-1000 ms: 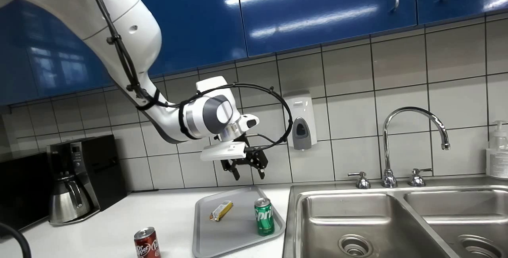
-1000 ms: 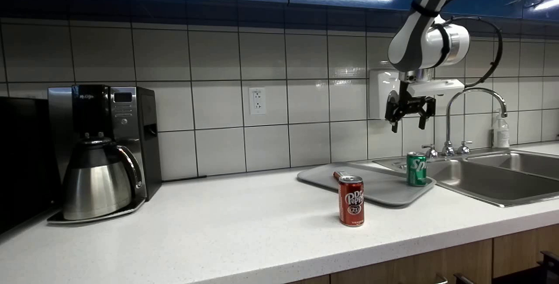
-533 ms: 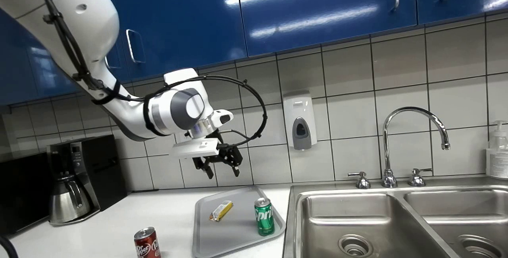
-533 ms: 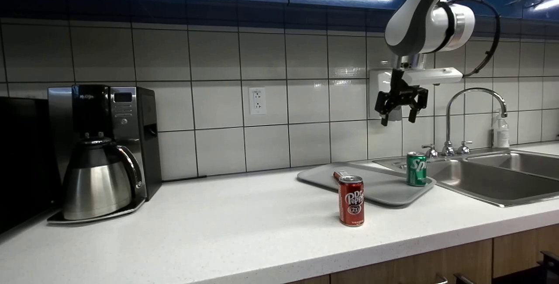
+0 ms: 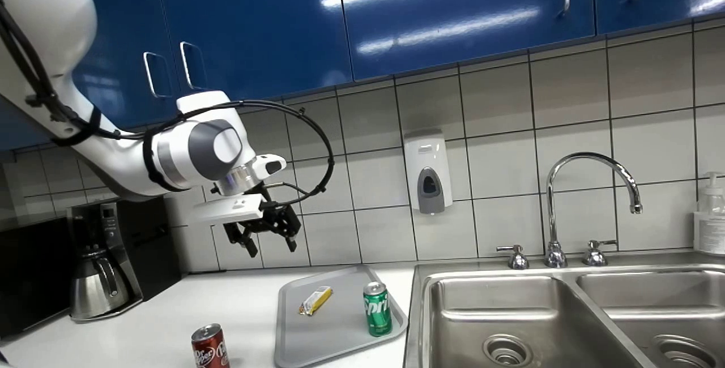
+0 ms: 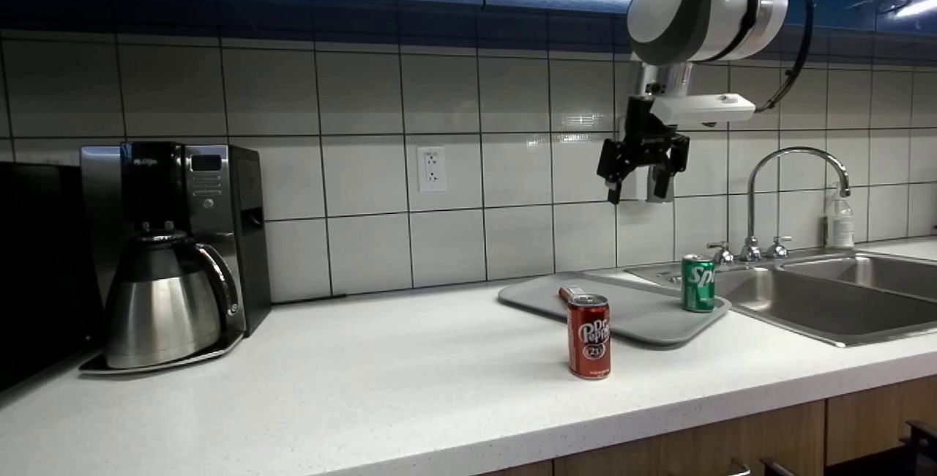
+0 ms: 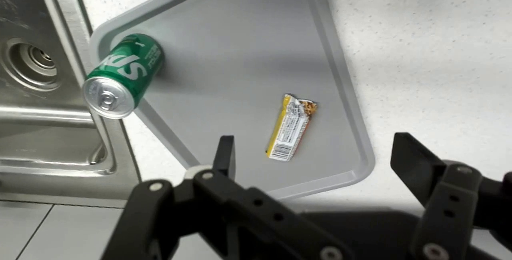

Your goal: Put the red and green can on the grey tray

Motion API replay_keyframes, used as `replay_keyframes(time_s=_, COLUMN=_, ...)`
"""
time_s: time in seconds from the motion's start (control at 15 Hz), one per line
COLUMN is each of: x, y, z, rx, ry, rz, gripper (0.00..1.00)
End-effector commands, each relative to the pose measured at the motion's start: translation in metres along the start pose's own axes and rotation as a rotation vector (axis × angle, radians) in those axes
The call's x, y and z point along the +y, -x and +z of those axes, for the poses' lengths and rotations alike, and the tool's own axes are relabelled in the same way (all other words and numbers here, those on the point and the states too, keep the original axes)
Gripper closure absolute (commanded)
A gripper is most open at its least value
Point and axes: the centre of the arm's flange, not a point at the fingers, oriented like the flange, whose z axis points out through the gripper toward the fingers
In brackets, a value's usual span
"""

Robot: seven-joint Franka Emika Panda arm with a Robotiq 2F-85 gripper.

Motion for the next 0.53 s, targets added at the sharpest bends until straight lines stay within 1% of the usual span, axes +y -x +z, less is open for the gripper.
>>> replay_keyframes(time_s=0.0, x=-0.040, y=0.014, z=-0.018, rx=-0.010, ry=-0.025, rz=-0.015, gripper=0.00)
replay_keyframes(time_s=0.2, x=-0.068, y=0.018, z=-0.019, rx=-0.024, ry=-0.063, rz=-0.054, gripper=0.00)
replay_keyframes(time_s=0.47, x=-0.101, y=0.023, z=-0.021, rx=-0.034, ry=-0.089, rz=-0.099, gripper=0.00)
